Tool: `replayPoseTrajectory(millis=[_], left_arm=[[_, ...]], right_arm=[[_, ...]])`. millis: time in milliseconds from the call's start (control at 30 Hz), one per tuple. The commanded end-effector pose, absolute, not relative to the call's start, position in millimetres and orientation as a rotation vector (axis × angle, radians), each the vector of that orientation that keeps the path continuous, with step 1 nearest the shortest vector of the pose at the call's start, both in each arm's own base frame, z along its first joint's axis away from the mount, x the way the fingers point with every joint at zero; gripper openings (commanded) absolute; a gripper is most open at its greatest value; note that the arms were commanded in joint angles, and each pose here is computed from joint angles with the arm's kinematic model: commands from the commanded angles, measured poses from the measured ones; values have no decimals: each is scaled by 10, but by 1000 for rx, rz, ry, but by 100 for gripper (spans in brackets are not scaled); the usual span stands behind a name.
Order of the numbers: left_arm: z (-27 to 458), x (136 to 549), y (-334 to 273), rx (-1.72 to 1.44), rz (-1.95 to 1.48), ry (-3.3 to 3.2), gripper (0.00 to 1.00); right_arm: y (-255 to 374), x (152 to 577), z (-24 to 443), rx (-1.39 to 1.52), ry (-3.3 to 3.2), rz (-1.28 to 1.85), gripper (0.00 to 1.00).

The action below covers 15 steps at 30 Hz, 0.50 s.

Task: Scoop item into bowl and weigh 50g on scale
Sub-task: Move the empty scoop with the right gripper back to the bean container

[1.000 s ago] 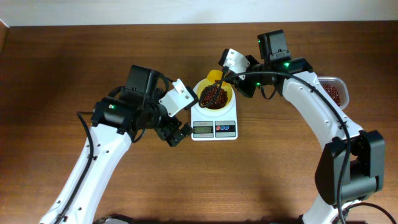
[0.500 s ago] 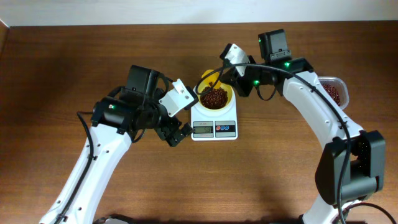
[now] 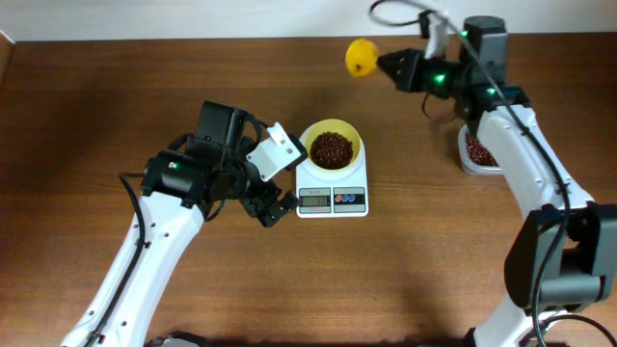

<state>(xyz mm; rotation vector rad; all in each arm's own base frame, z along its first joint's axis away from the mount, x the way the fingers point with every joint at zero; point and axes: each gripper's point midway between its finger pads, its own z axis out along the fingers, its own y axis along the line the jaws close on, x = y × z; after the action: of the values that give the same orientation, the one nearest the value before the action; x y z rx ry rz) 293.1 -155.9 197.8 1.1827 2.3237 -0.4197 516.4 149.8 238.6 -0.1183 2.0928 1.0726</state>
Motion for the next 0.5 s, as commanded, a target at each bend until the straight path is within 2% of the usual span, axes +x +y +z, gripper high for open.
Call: replayPoseTrajectory(millis=[0, 133, 300, 367, 467], left_arm=[[1989, 2905, -1575, 1178, -439, 2319, 99], [1989, 2905, -1575, 1178, -439, 2319, 99], [1989, 2905, -1575, 1178, -439, 2319, 99], [1989, 2905, -1575, 1178, -439, 2319, 99], [1989, 2905, -1575, 1178, -439, 2319, 99]], right_arm=[[1256, 5253, 2583, 120, 2072, 1182, 4], [687, 5359, 2586, 453, 2050, 1245, 4], [111, 5259, 2599, 584, 2024, 1333, 4], [-168, 5142, 2421, 736, 2064, 1332, 4], [-421, 5045, 2316, 799, 2080, 1292, 4]])
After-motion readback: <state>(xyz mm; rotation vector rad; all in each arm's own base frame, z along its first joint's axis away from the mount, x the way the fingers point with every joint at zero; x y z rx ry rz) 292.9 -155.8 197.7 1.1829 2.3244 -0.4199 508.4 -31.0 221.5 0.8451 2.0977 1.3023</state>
